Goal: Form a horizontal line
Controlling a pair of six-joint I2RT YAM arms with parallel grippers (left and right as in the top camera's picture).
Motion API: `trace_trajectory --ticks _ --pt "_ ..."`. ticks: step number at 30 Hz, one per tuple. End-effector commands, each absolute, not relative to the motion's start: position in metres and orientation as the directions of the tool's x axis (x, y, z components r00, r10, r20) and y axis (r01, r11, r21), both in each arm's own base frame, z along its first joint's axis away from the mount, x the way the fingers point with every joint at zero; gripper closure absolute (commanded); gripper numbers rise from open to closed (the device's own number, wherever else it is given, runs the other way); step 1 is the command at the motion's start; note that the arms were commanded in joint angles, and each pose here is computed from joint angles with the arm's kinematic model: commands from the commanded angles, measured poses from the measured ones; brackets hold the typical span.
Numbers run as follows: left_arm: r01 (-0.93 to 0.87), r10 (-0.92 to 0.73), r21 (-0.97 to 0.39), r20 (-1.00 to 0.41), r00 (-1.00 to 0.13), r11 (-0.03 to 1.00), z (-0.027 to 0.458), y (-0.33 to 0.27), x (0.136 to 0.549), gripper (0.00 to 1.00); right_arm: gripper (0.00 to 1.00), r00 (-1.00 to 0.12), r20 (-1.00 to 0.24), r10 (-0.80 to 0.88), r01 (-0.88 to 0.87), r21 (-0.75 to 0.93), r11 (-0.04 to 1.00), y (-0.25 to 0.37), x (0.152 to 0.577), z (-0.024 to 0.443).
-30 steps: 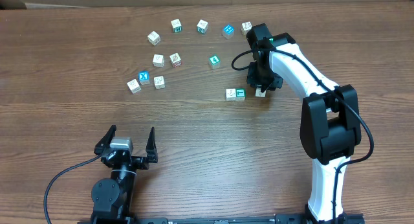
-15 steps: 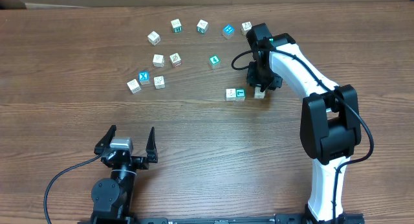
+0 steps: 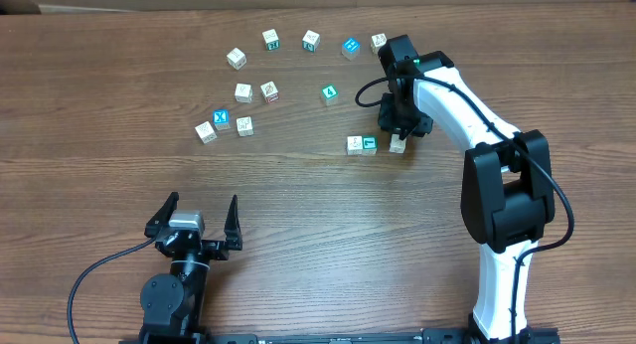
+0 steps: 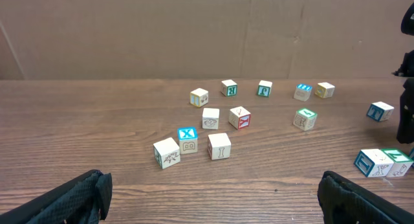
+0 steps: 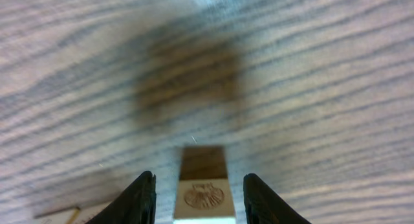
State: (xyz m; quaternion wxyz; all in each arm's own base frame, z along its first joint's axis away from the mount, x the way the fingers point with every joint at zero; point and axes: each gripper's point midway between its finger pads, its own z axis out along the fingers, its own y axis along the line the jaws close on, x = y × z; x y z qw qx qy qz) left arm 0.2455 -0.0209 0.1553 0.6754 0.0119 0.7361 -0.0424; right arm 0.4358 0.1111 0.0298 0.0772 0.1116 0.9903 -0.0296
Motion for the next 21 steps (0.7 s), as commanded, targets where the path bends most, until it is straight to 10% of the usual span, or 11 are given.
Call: trace_trajectory --ticks 1,16,21 --pt "0.074 -0.022 -0.028 -0.997 -0.078 0.997 0.156 -0.021 0.245 0.00 0.58 -0.956 -0.191 0.221 0.233 -0.039 0.972 0.108 0.441 0.036" --pt "0.074 -0.021 -0.027 -0.997 -0.078 0.997 0.156 -0.021 0.245 0.00 0.60 -0.879 -0.161 0.448 0.465 -0.095 0.880 0.057 0.431 0.035" --pt "0.074 -0.021 -0.027 -0.997 -0.078 0.997 0.156 -0.021 0.245 0.00 0.82 -0.885 -0.109 0.453 0.463 -0.098 0.881 0.058 0.420 0.034"
